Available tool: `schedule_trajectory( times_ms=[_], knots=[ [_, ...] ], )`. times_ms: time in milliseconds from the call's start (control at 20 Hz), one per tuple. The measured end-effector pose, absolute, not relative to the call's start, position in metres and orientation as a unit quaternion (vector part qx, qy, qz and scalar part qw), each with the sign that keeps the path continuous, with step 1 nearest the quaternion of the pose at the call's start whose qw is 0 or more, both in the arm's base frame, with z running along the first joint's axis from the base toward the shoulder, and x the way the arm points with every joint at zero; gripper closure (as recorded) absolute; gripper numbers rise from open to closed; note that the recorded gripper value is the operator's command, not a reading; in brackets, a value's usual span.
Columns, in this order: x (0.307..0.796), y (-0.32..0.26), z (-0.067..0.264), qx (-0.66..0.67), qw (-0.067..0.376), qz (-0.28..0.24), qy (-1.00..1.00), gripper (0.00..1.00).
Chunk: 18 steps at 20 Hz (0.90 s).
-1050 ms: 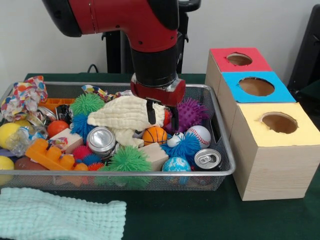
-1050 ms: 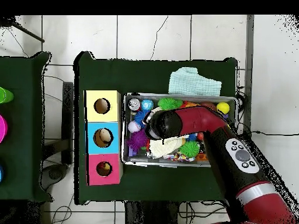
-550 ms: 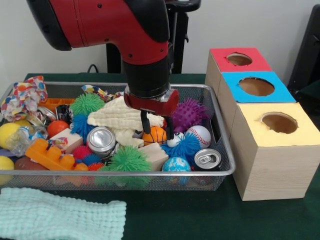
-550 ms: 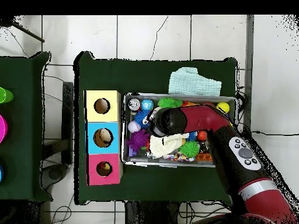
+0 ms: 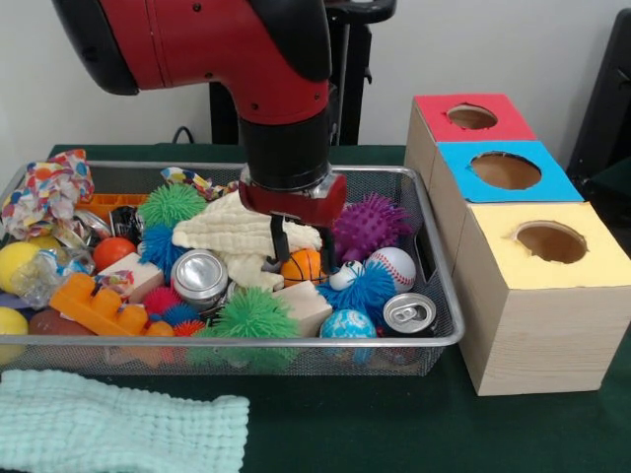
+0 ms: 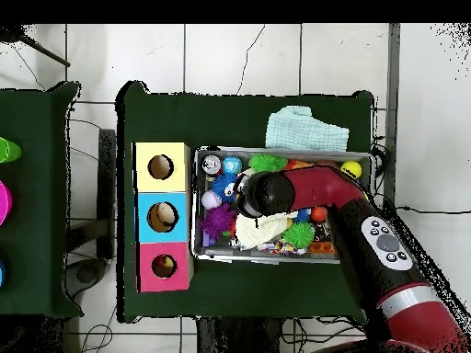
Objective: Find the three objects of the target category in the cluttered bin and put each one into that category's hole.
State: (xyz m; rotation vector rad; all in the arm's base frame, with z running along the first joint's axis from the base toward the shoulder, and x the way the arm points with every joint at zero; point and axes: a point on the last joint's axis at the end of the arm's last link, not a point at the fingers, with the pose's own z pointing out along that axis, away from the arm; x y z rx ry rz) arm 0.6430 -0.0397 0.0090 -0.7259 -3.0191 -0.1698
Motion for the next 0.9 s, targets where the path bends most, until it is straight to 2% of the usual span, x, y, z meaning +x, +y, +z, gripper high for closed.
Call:
schedule_trajectory(
  times_ms=[450, 700, 900],
  knots=[
    [0.615, -0.075, 0.029, -0.215, 0.011, -0.03, -0.976, 0.0],
    [0.607, -0.101, 0.024, -0.222, 0.015, -0.028, -0.974, 0.0],
    [0.594, -0.117, 0.01, -0.217, 0.035, -0.033, -0.975, 0.0]
  ],
)
